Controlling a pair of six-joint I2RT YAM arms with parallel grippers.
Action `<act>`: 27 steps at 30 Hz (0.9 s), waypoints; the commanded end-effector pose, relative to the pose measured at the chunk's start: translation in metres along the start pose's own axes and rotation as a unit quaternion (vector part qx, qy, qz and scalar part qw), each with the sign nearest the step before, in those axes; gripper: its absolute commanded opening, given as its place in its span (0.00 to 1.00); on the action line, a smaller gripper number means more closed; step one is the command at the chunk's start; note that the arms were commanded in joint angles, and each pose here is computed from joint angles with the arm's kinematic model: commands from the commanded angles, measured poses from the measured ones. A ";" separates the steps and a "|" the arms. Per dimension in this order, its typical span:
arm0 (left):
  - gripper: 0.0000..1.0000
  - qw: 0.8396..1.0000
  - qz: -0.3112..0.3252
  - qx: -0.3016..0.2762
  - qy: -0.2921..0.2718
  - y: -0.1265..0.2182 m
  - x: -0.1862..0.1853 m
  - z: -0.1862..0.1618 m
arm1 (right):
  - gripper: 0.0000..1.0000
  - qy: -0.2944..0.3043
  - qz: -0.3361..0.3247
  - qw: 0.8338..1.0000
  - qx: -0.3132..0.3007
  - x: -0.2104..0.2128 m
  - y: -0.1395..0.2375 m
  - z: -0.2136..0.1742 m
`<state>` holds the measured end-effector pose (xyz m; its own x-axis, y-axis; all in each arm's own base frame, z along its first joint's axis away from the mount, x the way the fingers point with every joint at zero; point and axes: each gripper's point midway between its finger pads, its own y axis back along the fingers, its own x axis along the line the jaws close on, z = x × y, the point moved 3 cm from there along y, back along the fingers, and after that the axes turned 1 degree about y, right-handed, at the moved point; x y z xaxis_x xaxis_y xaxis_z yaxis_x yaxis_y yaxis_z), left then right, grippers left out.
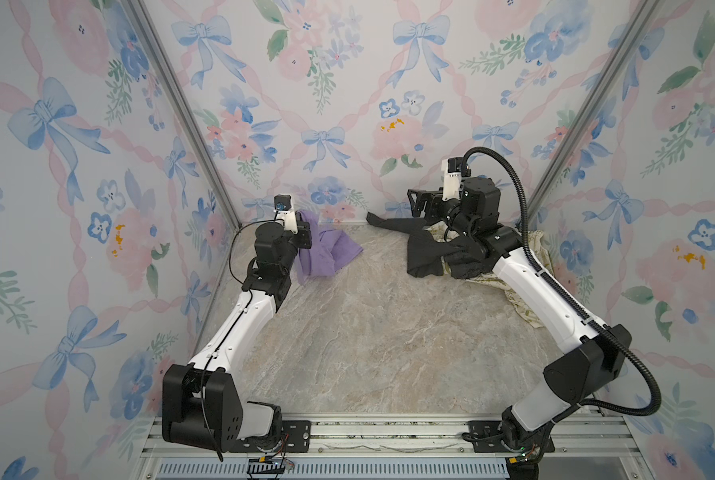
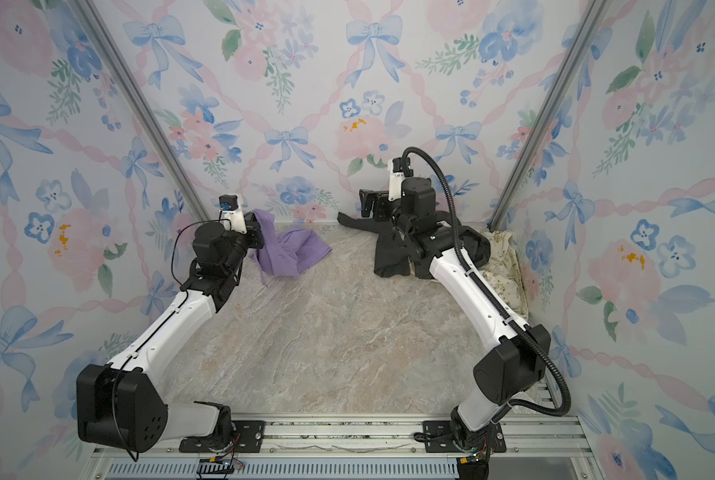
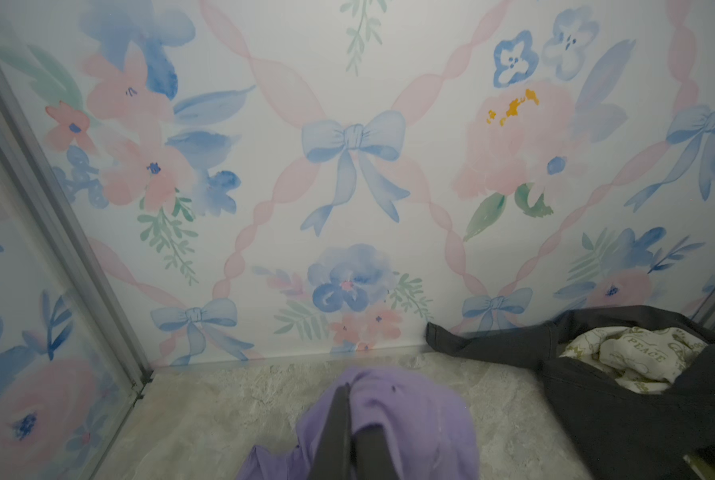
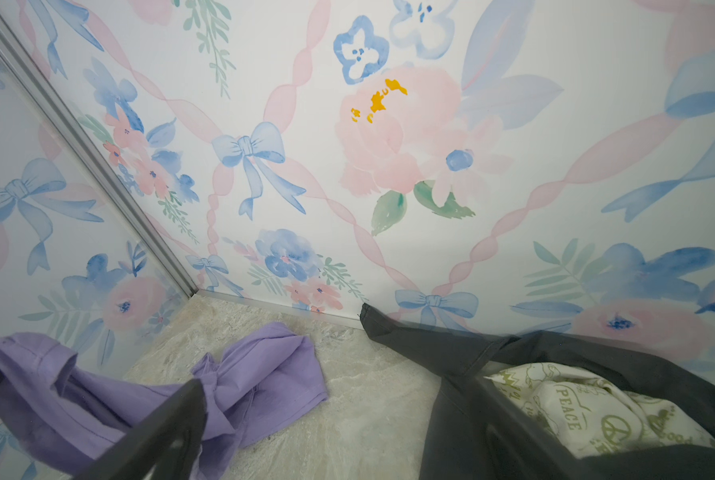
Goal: Pick out a specific cloth from the pile
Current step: 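Lower the lavender shirt onto the open table with the left gripper and release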
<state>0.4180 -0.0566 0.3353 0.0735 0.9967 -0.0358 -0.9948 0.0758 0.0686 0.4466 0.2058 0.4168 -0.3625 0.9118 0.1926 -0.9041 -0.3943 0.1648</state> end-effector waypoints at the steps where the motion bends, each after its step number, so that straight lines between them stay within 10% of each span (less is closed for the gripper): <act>1: 0.00 0.999 0.024 0.007 0.036 0.018 0.009 -0.021 | 0.99 -0.012 0.008 1.000 0.013 0.001 -0.002 -0.007; 18: 0.00 0.969 0.088 0.212 0.091 0.079 0.026 -0.170 | 0.97 -0.013 -0.013 0.999 0.039 -0.004 0.020 -0.034; 27: 0.51 0.969 0.059 0.213 0.115 0.096 0.011 -0.171 | 0.97 -0.011 -0.015 0.999 0.048 -0.006 0.017 -0.041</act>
<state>0.3194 -0.0365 0.1685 -0.1303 0.9727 -0.1922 -0.8693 -0.0188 0.4939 0.4294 0.1999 0.3782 -0.3355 0.9183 0.2103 -0.8866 -0.3832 0.2590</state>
